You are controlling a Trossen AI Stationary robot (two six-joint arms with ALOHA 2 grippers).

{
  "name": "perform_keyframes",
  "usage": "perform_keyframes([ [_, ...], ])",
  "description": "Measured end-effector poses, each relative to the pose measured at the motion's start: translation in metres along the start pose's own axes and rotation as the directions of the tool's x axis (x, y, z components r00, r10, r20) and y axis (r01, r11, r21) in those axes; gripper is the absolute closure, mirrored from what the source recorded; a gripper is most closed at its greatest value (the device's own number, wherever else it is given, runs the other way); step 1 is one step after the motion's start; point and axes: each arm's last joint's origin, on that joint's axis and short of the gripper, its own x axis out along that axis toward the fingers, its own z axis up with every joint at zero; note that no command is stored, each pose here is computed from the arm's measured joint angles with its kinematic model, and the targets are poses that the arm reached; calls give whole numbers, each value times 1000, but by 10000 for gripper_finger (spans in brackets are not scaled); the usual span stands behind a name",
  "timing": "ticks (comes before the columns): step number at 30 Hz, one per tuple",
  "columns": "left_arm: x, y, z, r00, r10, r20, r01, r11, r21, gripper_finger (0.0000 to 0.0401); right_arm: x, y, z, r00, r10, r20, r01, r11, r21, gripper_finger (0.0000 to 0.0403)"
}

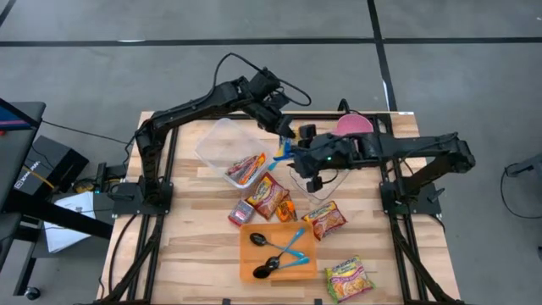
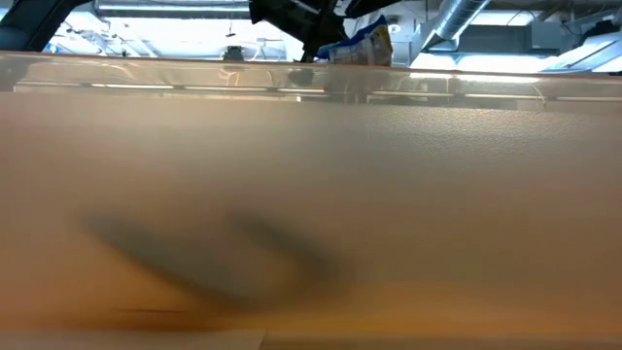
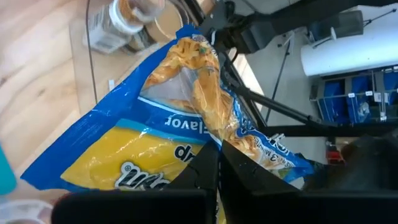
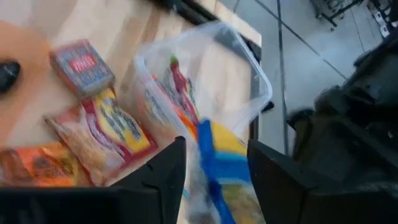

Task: Pick & Place Food Item
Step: Put the blue noodle pack into the transparent container

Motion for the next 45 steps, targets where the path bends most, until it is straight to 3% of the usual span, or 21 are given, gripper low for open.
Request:
perform_keyframes([
  [10, 0, -1, 0, 999, -34, -20, 34, 999, -7, 401, -6, 5, -9, 995, 29, -91, -33, 999, -42, 242],
  [26, 4, -7, -6, 995, -73, -62, 73, 997, 11, 401, -9, 8, -8, 991, -34, -133, 18, 992, -122, 245],
  [34, 3, -7, -7, 988, -114, -102, 123, 988, 90, 401, -57, -6, -16, 996, -75, -49, 74, 997, -26, 245],
  [40, 3, -14, -7, 957, -237, -165, 267, 944, 192, 401, -90, -12, -21, 996, -17, 84, 11, 998, 65, 245],
  [45, 4, -28, -5, 893, -394, -219, 440, 868, 230, 401, -87, -7, -19, 996, 21, 89, -24, 999, 26, 246],
])
